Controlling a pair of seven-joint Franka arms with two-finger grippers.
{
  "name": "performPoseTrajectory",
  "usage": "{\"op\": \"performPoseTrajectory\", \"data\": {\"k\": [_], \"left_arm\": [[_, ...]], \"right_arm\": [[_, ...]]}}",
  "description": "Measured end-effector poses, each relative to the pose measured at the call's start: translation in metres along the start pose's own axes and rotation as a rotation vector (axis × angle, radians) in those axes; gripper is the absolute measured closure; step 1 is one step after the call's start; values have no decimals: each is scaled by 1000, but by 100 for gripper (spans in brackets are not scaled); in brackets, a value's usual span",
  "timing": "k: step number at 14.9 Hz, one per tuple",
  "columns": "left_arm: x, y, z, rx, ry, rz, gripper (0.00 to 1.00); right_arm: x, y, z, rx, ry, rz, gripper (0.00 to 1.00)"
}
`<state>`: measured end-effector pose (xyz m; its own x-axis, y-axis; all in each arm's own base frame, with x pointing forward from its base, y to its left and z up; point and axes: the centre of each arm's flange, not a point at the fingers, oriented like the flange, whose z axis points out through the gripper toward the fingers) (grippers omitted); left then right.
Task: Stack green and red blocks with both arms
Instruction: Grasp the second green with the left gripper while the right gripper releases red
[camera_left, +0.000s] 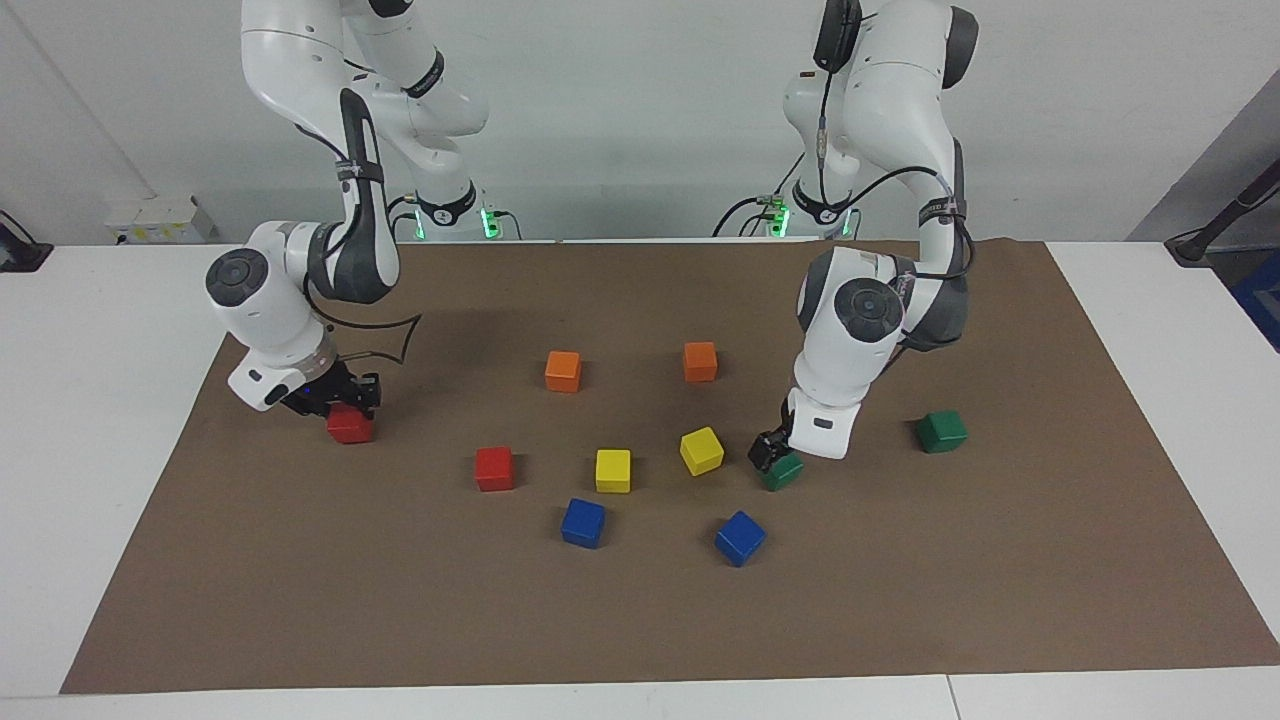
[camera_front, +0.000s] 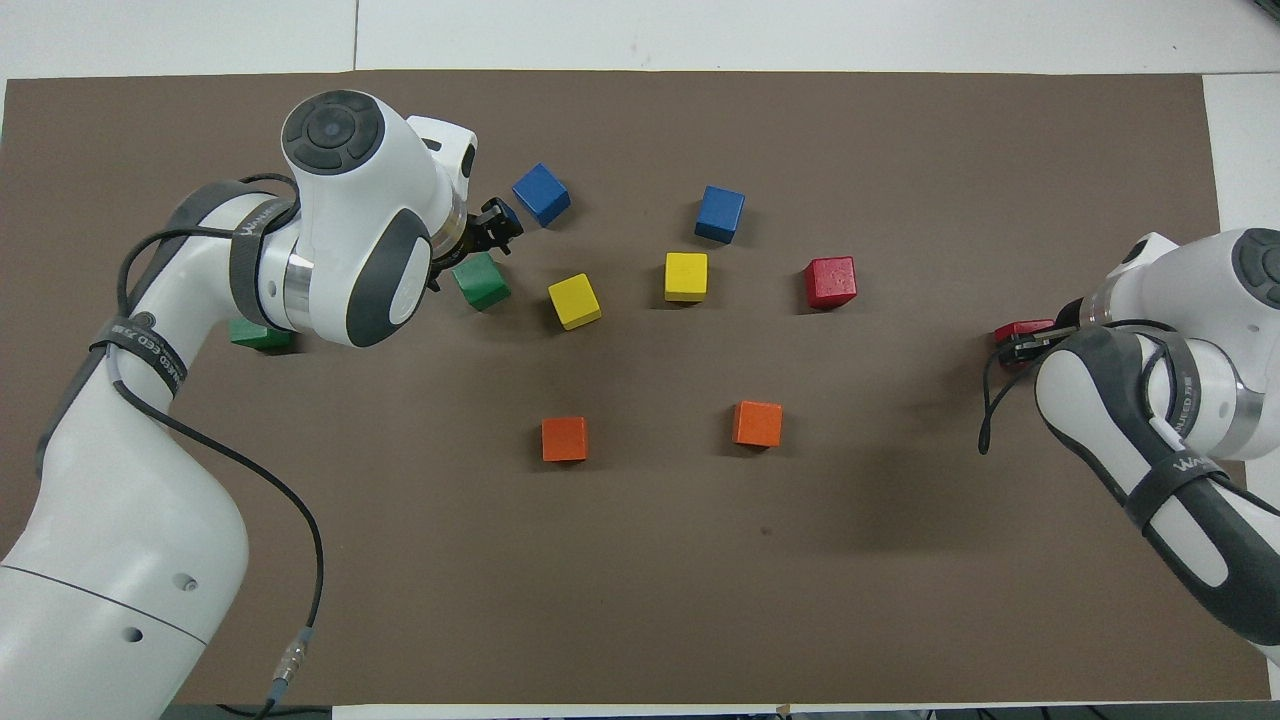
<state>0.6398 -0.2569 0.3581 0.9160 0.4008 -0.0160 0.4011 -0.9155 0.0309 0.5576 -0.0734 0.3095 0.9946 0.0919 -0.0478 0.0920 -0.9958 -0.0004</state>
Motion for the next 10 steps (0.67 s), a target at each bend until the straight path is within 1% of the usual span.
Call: {"op": "performPoseTrajectory", "data": {"k": [1, 2, 3, 5, 6, 8, 10], "left_arm": [[0, 0, 5, 0, 0, 0, 0], [-2, 0, 11, 3, -2, 1, 0], [-5, -1, 19, 5, -3, 1, 0], [-9, -2, 29, 3, 0, -1, 0], [-10, -3, 33, 2, 1, -2, 0], [-10, -5, 38, -1, 5, -5, 0], [-10, -5, 40, -6, 11, -6, 0]], "right_arm": [[-1, 3, 1, 1, -1, 6, 40], [-2, 7, 1, 1, -2, 12, 40], [-3, 9, 1, 1, -2, 17, 35], [-3, 11, 1, 1, -3, 20, 14], [-3, 11, 1, 1, -3, 20, 10], [-3, 10, 1, 1, -2, 30, 10], [1, 4, -3, 0, 8, 53, 0]]}}
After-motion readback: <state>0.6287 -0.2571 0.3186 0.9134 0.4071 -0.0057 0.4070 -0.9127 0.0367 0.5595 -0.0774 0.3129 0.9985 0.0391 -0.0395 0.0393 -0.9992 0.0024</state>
